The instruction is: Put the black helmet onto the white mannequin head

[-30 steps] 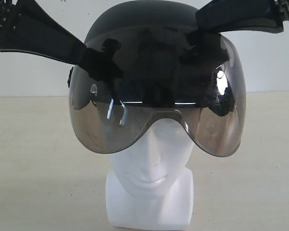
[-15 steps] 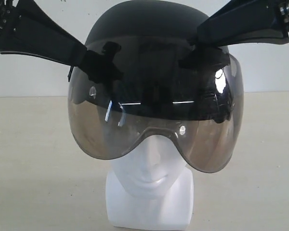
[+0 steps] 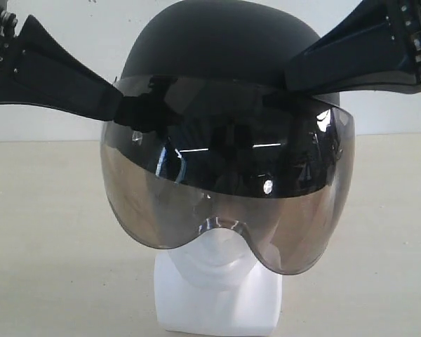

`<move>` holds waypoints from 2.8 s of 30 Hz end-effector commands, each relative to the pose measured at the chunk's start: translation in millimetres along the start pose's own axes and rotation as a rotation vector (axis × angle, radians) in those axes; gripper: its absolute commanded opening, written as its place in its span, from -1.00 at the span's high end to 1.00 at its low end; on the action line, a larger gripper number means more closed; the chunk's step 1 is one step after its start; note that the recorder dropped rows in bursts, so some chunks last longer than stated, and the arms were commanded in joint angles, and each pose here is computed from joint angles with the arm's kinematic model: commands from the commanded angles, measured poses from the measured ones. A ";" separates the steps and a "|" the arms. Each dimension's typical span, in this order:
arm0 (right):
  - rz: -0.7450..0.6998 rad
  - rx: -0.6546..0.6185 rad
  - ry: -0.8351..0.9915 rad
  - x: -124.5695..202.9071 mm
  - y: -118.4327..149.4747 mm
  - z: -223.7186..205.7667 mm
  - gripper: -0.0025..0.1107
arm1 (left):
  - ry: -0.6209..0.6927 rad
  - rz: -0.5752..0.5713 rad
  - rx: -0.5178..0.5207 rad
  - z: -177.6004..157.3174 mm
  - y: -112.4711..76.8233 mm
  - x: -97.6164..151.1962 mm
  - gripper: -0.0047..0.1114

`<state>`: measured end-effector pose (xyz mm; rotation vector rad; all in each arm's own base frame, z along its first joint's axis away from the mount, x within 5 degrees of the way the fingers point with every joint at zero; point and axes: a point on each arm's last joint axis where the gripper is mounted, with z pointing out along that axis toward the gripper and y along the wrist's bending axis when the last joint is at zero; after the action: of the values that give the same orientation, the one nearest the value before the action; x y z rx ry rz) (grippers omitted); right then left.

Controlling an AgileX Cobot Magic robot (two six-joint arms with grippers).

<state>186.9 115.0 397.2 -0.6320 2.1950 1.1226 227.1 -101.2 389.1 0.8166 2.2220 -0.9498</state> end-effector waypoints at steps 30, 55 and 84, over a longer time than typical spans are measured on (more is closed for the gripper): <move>-0.022 0.045 0.113 11.8 -13.0 8.8 0.96 | -0.178 0.095 0.038 -16.1 -20.5 -24.4 0.84; -0.023 0.053 0.098 10.4 -13.8 8.9 0.96 | 0.023 0.077 -0.079 -0.6 12.3 -26.1 0.84; -0.018 0.084 0.136 13.8 -16.5 8.3 0.96 | 0.130 -0.011 -0.088 20.0 30.0 4.5 0.84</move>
<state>180.2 115.4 386.5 -0.7340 2.2813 1.1179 251.4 -99.7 390.7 0.7623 2.2116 -0.8450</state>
